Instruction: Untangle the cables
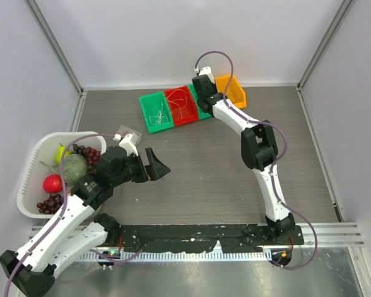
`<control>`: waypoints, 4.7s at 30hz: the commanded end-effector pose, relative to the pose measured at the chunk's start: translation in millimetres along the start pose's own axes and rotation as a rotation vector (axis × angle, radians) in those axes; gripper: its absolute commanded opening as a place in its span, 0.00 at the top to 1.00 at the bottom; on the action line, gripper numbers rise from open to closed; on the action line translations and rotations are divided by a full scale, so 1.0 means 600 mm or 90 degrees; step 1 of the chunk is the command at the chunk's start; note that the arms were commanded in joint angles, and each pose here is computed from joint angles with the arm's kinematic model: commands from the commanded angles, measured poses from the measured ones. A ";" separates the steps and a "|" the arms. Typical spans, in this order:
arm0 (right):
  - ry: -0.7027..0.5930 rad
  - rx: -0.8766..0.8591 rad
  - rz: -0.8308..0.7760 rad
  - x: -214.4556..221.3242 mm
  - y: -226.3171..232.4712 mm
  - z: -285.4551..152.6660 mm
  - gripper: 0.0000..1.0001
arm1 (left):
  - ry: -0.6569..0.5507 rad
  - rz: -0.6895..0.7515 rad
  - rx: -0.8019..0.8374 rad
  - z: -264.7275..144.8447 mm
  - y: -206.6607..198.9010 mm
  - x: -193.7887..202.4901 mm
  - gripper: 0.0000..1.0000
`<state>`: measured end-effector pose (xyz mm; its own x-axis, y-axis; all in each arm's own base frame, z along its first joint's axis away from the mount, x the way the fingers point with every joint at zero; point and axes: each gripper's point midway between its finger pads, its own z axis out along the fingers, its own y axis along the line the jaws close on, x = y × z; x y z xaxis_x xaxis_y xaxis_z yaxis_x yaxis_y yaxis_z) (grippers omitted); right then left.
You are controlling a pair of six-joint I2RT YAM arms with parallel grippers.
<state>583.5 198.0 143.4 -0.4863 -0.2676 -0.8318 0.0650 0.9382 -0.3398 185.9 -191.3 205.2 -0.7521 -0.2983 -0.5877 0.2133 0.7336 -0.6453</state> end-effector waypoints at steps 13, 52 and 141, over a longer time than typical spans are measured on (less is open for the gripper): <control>-0.126 -0.147 0.076 -0.041 0.097 0.111 0.99 | 0.005 -0.074 0.035 0.017 0.000 0.022 0.00; 0.077 -0.538 0.280 0.056 0.150 -0.328 0.53 | -0.091 -0.061 -0.155 -0.051 0.072 -0.021 0.00; 0.185 -0.399 0.188 0.416 0.000 -0.445 0.87 | 0.076 0.020 -0.146 0.136 0.096 0.055 1.00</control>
<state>223.2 242.6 68.6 -0.7433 0.0447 -0.6674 -0.3745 0.7989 0.4706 231.0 -237.1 117.8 -0.8166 -0.2079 -0.5386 0.1699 0.8051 -0.5683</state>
